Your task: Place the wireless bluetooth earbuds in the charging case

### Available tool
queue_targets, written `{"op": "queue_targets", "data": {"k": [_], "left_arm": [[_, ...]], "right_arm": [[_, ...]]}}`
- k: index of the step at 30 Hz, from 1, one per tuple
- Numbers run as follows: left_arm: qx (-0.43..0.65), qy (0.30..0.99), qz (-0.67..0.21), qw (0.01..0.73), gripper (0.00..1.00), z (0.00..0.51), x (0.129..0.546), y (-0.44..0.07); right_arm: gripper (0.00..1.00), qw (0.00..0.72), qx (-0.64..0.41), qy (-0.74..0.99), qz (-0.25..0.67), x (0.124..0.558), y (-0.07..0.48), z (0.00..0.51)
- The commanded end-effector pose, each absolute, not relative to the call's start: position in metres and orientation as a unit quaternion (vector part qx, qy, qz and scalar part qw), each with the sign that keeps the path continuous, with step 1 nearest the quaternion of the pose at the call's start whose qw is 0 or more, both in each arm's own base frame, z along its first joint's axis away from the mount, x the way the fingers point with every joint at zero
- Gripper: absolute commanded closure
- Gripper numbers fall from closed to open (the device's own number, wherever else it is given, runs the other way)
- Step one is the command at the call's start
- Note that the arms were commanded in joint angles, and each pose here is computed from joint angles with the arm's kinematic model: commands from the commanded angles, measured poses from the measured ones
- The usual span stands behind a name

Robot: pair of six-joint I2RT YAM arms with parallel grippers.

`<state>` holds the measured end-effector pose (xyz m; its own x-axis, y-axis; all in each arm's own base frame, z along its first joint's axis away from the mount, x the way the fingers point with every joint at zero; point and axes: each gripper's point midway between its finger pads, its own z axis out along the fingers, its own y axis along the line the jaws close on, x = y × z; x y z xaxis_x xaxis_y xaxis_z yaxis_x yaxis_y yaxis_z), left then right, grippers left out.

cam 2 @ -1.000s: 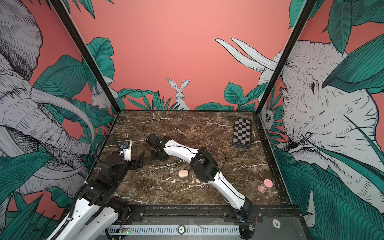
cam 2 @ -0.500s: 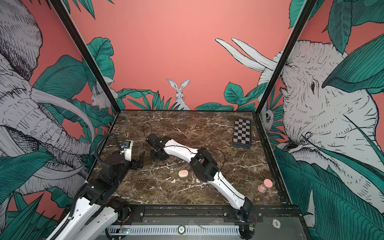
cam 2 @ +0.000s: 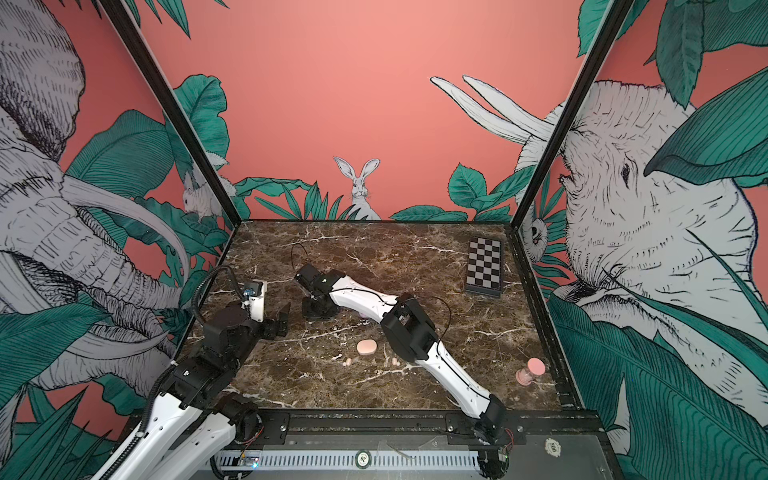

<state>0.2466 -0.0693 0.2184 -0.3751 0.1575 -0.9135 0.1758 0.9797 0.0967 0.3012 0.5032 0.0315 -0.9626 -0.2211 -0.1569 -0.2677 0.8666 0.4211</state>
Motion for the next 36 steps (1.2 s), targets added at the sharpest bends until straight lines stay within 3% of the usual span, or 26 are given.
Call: {"op": "queue_targets", "data": {"k": [1, 18, 36], "left_arm": [[0.104, 0.826, -0.014, 0.553, 0.01, 0.216, 0.248, -0.073], [0.105, 0.825, -0.015, 0.555, 0.01, 0.216, 0.249, -0.074], [0.105, 0.826, -0.017, 0.554, 0.01, 0.216, 0.249, -0.075]], "right_arm": [[0.76, 0.041, -0.116, 0.968, 0.218, 0.304, 0.502, 0.013], [0.8, 0.062, -0.136, 0.958, 0.247, 0.312, 0.492, 0.055], [0.81, 0.107, -0.159, 0.961, 0.2, 0.313, 0.451, 0.078]]}}
